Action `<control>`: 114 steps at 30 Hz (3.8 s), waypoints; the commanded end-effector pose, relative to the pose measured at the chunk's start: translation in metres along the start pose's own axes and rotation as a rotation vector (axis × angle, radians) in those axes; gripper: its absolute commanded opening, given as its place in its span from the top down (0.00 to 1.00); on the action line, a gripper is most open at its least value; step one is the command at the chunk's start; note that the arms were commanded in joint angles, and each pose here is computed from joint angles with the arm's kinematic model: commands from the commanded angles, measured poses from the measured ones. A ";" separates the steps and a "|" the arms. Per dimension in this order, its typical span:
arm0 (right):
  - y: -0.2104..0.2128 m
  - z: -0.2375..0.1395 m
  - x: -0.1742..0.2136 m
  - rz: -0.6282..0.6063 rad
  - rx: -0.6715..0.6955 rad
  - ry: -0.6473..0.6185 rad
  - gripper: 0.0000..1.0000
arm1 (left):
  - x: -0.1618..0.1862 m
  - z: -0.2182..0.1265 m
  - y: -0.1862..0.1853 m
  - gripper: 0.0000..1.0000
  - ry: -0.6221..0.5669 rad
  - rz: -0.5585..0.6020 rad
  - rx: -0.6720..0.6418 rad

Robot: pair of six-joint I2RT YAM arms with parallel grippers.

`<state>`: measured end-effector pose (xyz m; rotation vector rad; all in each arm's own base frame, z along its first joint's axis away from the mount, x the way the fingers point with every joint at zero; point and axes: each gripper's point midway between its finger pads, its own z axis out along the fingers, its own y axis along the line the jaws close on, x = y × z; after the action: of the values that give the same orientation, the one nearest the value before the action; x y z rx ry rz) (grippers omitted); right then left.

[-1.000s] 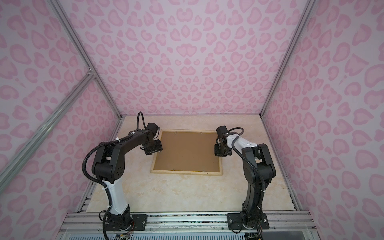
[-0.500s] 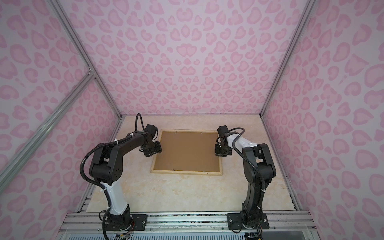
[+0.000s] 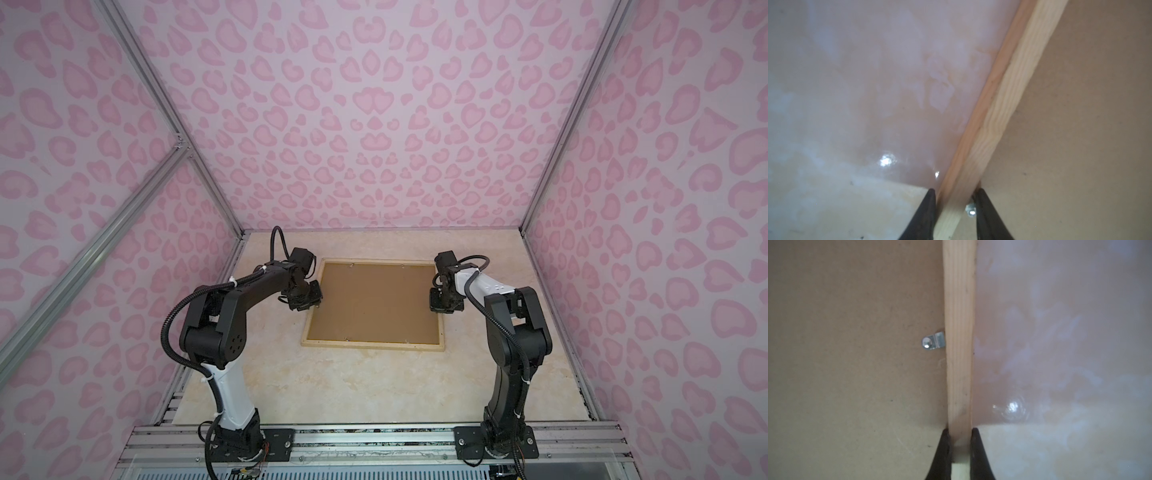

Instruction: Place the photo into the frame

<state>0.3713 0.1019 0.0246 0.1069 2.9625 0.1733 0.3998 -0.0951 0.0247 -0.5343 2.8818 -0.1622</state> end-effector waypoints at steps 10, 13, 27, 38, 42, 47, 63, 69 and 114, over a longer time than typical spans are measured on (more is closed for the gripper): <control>-0.004 0.010 0.014 -0.014 -0.003 0.063 1.00 | 0.006 0.001 -0.011 0.94 0.047 -0.018 0.109; -0.003 0.012 0.015 -0.011 -0.009 0.066 1.00 | 0.008 0.002 -0.016 0.95 0.060 -0.019 0.154; 0.002 0.010 0.014 0.023 -0.046 0.046 1.00 | 0.003 -0.006 -0.015 0.68 0.042 -0.049 0.188; 0.005 0.013 0.016 0.026 -0.067 0.053 1.00 | 0.016 0.001 -0.009 0.68 0.073 -0.049 0.176; 0.007 0.010 0.013 0.027 -0.073 0.044 1.00 | 0.019 0.002 -0.007 0.68 0.079 -0.045 0.170; 0.007 0.011 0.014 0.028 -0.074 0.048 1.00 | 0.021 0.002 -0.004 0.70 0.080 -0.040 0.158; 0.012 0.016 0.013 0.042 -0.101 0.060 1.00 | 0.013 -0.017 -0.030 0.89 0.048 0.011 0.301; 0.012 0.009 0.009 0.094 -0.116 0.037 1.00 | -0.008 -0.048 -0.022 0.29 -0.074 -0.004 0.264; 0.012 -0.122 0.010 0.427 -0.271 0.072 1.00 | 0.235 -0.151 -0.207 0.08 -1.172 1.808 0.073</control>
<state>0.3364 0.0890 0.1353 0.7208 2.9350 0.5156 0.2068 -0.3537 0.1423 1.5404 1.3620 0.1689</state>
